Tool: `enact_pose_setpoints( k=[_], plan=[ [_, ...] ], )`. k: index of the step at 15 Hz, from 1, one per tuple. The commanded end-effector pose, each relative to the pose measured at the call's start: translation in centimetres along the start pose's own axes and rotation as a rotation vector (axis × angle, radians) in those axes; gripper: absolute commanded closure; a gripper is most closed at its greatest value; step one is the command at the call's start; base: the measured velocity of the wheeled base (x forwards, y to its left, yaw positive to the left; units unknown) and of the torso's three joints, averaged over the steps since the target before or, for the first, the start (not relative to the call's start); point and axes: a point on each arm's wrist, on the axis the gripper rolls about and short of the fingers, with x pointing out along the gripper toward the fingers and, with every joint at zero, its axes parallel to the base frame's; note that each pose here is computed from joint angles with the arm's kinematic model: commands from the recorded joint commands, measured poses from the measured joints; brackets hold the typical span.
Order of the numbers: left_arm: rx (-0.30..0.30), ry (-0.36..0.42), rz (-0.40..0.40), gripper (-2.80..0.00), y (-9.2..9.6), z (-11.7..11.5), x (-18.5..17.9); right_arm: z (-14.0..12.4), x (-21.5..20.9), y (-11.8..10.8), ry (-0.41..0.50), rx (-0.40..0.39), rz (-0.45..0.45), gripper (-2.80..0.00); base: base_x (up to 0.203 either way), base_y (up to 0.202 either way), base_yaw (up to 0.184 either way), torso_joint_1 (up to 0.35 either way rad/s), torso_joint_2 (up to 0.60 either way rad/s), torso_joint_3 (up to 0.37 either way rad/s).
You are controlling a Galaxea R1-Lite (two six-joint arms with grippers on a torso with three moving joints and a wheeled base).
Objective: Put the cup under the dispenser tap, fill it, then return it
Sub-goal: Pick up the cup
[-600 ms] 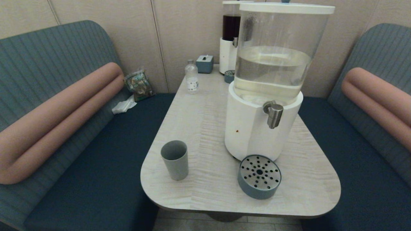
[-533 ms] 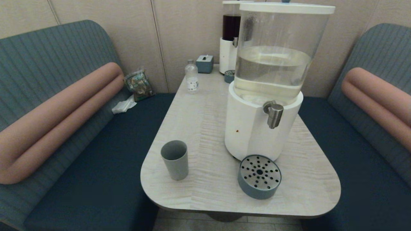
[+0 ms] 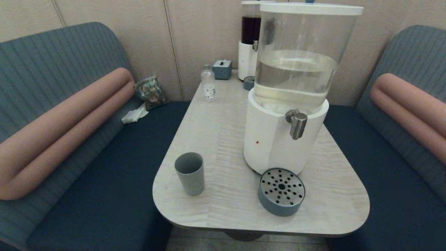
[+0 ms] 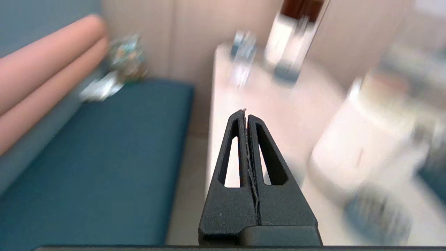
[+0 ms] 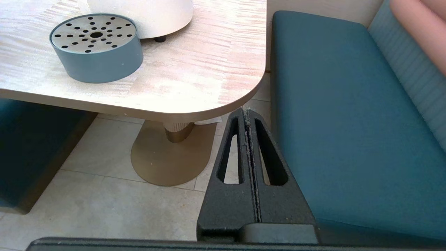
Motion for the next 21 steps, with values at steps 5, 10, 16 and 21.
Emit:
enact_pose_setpoints(
  k=[5,10,16,21],
  plan=[
    [-0.135,0.058,-0.031,-2.80,0.0,-2.4,10.4,0.0,0.0,0.0,-0.003,-0.001,0.001,0.00,0.000,0.000,0.000,0.000,0.00,0.000],
    [-0.083,0.291,-0.312,-2.80,1.3,-10.1,2.0,0.0,0.0,0.0,-0.003,-0.001,0.001,0.00,0.000,0.000,0.000,0.000,0.00,0.000],
    [0.010,0.449,-0.399,-2.80,1.9,-13.5,1.2,0.0,0.0,0.0,-0.001,0.001,-0.001,0.00,0.000,0.000,0.000,0.000,0.00,0.000],
    [0.050,0.507,-0.338,-2.80,1.9,-13.5,4.3,0.0,0.0,0.0,-0.002,0.001,0.000,0.00,0.000,0.000,0.000,0.000,0.00,0.000]
  ],
)
